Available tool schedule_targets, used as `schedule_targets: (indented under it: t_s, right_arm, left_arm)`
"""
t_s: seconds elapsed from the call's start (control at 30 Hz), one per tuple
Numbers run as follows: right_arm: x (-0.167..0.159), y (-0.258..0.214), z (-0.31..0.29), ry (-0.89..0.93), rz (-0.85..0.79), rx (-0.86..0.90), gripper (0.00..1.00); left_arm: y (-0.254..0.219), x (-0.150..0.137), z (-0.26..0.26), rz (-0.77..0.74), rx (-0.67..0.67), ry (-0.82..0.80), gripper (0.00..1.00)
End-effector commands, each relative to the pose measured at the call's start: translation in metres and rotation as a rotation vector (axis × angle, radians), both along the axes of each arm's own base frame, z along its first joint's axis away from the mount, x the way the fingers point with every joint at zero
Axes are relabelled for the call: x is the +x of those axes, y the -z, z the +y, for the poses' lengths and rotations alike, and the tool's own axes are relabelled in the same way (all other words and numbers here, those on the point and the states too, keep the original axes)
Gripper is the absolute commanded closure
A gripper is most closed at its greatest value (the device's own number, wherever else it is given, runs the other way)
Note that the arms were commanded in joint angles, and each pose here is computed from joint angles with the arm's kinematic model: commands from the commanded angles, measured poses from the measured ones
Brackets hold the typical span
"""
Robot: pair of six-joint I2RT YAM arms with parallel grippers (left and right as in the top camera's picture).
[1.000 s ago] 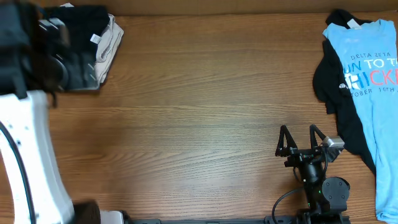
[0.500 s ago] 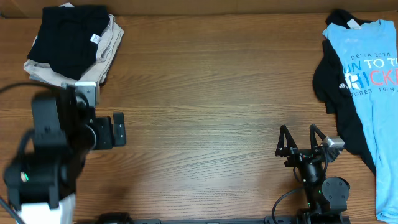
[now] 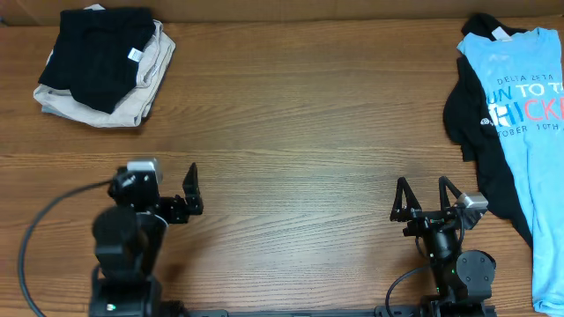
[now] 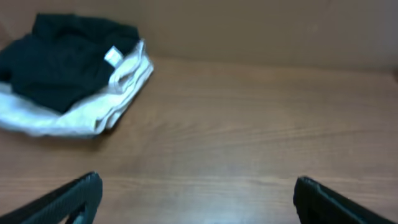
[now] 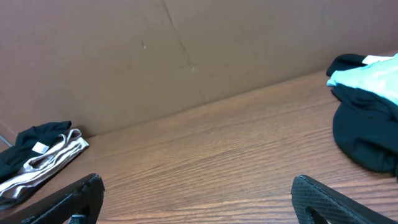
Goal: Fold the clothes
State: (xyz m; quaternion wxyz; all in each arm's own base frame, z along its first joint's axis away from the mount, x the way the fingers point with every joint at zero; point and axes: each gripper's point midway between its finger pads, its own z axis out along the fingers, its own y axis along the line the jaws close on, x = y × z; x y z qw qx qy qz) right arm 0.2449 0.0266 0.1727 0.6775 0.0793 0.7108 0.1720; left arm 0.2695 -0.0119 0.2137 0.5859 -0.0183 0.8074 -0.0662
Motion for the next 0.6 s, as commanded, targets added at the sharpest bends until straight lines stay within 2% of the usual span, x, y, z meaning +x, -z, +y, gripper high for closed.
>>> schedule_targets:
  t_s: [0.0, 0.27, 0.57]
  right_arm:
    - [0.0, 0.001, -0.001, 0.005, -0.006, 0.001, 0.0]
    - [0.0, 0.001, -0.001, 0.006, -0.006, 0.001, 0.0]
    - [0.0, 0.001, -0.001, 0.005, -0.006, 0.001, 0.0]
  left_arm:
    - [0.02, -0.003, -0.005, -0.064, -0.039, 0.016, 0.0]
    - [0.02, -0.012, 0.005, -0.287, -0.022, -0.037, 0.0]
    - [0.015, -0.024, 0.01, -0.405, -0.006, -0.066, 0.0]
